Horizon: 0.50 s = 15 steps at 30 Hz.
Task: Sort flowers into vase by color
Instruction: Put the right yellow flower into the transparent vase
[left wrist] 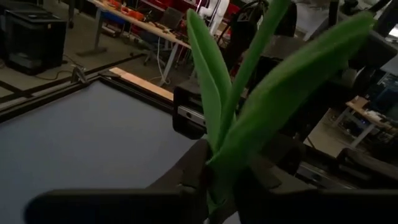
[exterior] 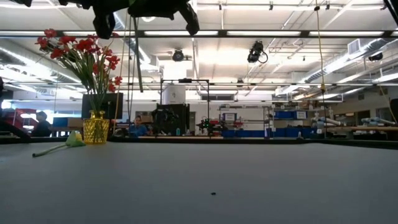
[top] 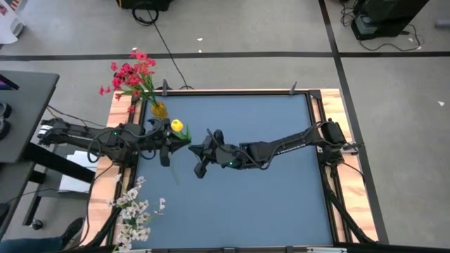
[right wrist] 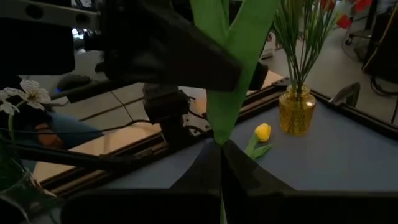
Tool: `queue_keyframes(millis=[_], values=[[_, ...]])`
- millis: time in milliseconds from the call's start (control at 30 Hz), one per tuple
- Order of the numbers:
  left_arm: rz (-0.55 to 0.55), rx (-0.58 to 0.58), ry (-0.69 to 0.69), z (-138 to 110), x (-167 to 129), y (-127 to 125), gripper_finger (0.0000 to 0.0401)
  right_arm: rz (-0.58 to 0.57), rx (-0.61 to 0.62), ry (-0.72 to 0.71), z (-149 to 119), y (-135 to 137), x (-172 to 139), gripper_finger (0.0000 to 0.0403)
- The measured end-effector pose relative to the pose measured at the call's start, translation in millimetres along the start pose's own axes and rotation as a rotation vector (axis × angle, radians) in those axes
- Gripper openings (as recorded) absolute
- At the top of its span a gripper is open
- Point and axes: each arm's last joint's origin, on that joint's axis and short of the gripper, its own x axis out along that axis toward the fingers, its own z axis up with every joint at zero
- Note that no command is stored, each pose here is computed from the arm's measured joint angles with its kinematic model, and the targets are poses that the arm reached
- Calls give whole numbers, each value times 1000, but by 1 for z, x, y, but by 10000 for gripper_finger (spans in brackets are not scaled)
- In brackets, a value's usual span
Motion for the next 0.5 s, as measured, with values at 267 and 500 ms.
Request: queue_keyframes(millis=[267, 500], values=[[-2, 73, 7, 0, -1, 0, 11, -2, 9, -2, 0, 0, 0, 3], [-23, 183, 46, 0, -2, -3, 8, -1, 75, 6, -1, 0, 0, 72]])
